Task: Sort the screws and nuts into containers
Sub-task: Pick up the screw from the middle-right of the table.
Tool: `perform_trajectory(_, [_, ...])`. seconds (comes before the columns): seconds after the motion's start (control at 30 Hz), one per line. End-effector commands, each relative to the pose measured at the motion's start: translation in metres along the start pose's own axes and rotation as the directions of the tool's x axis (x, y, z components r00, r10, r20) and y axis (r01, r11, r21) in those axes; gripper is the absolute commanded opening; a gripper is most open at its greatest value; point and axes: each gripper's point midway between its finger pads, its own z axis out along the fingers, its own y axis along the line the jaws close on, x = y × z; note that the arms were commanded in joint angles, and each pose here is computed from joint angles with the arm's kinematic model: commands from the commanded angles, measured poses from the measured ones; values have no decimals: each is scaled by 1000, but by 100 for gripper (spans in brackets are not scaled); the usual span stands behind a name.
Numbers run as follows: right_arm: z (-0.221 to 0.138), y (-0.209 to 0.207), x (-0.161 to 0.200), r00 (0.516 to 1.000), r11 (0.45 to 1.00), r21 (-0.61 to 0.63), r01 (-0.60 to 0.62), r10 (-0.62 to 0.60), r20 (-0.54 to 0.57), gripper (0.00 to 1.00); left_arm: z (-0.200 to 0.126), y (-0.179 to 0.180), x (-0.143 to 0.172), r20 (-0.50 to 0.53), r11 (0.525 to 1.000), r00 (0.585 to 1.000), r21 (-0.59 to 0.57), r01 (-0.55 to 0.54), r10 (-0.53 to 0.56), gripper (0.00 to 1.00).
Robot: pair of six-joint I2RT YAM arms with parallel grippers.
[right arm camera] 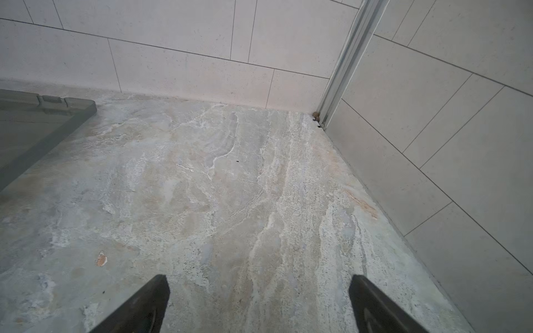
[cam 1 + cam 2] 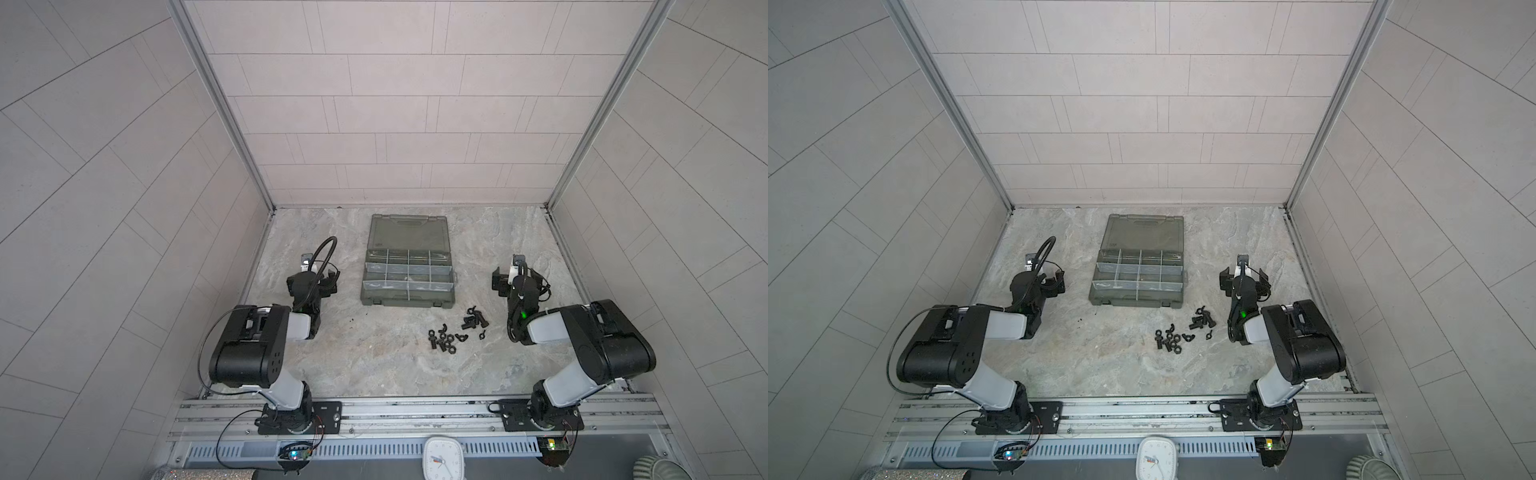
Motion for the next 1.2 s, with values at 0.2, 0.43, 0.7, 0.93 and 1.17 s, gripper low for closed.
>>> perform_trajectory(0.2, [2, -1, 2, 1000, 1000, 8, 9, -9, -7, 99, 3, -2, -14, 47, 1000, 999, 3, -2, 2, 100])
perform_trajectory(0.43, [2, -1, 1, 1000, 1000, 8, 7, -7, -6, 99, 2, -2, -14, 45, 1000, 999, 9, 4, -5, 100])
perform_trajectory(0.7, [2, -1, 1, 1000, 1000, 7, 7, -7, -5, 99, 3, -2, -14, 45, 1000, 999, 11, 6, -7, 100])
perform_trajectory(0.93, [2, -2, 1, 1000, 1000, 8, 8, -8, -6, 99, 3, -2, -14, 41, 1000, 999, 12, 7, -8, 100])
perform_trajectory(1.17, [2, -1, 2, 1000, 1000, 7, 8, -8, -8, 99, 3, -2, -14, 43, 1000, 999, 12, 5, -6, 100])
